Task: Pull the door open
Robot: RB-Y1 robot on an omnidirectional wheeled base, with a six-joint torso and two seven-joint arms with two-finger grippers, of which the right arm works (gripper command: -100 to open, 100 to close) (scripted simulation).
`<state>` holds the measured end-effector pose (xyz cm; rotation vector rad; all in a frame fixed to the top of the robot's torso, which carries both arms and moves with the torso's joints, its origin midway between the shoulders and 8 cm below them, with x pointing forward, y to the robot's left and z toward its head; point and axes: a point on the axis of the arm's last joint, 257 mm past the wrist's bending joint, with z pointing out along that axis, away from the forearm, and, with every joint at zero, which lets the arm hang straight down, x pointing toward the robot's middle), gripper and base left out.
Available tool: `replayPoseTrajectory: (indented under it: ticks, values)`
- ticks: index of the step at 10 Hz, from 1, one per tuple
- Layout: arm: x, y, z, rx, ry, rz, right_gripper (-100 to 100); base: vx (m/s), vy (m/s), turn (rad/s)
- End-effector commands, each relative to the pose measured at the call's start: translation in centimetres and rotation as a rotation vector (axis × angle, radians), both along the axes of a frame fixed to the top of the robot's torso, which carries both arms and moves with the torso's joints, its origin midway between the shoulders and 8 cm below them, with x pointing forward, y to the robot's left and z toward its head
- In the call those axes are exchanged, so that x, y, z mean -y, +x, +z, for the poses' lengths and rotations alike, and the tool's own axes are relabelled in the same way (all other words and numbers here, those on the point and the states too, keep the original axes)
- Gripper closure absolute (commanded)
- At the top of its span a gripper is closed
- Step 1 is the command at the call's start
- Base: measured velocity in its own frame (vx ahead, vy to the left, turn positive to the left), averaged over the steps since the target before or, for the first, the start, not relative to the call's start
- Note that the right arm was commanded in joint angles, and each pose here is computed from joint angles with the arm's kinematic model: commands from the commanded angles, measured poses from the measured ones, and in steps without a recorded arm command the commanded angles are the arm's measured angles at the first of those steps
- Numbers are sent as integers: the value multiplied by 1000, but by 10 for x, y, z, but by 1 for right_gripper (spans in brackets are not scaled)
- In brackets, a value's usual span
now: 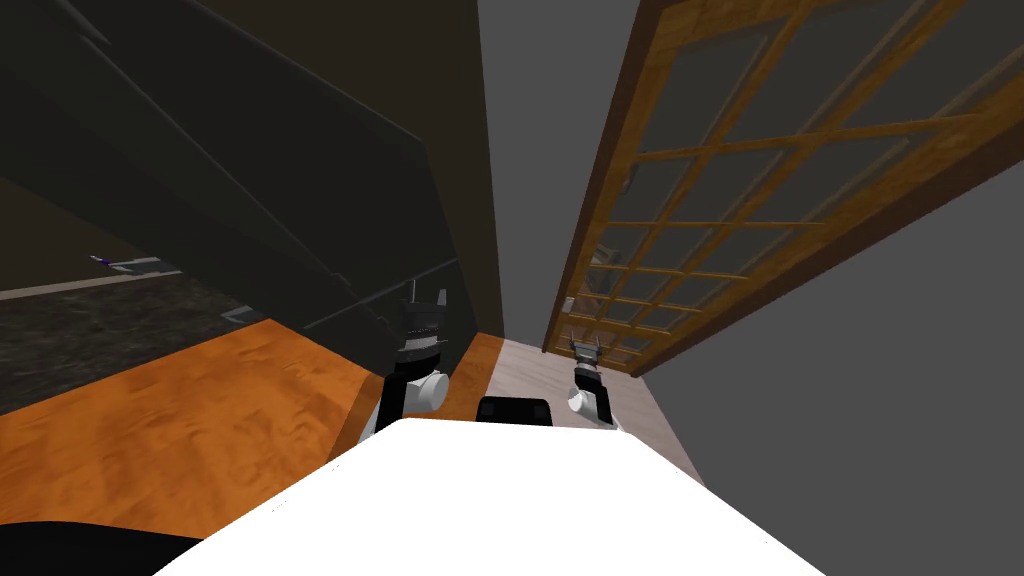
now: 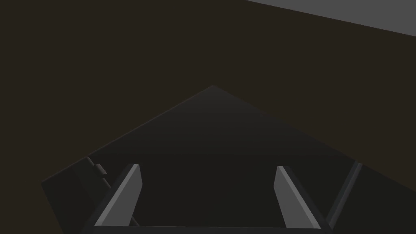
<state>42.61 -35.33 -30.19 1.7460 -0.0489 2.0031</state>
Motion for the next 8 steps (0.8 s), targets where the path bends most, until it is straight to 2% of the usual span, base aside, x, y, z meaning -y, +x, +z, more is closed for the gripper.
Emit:
replayPoseTrajectory:
  ticks: [1,8]
  values:
    - [3,-2,-10,-6,36,-6,-100,89,-66,175]
    - [19,-9,-46,-29,161,-37,-100,65,-71,130]
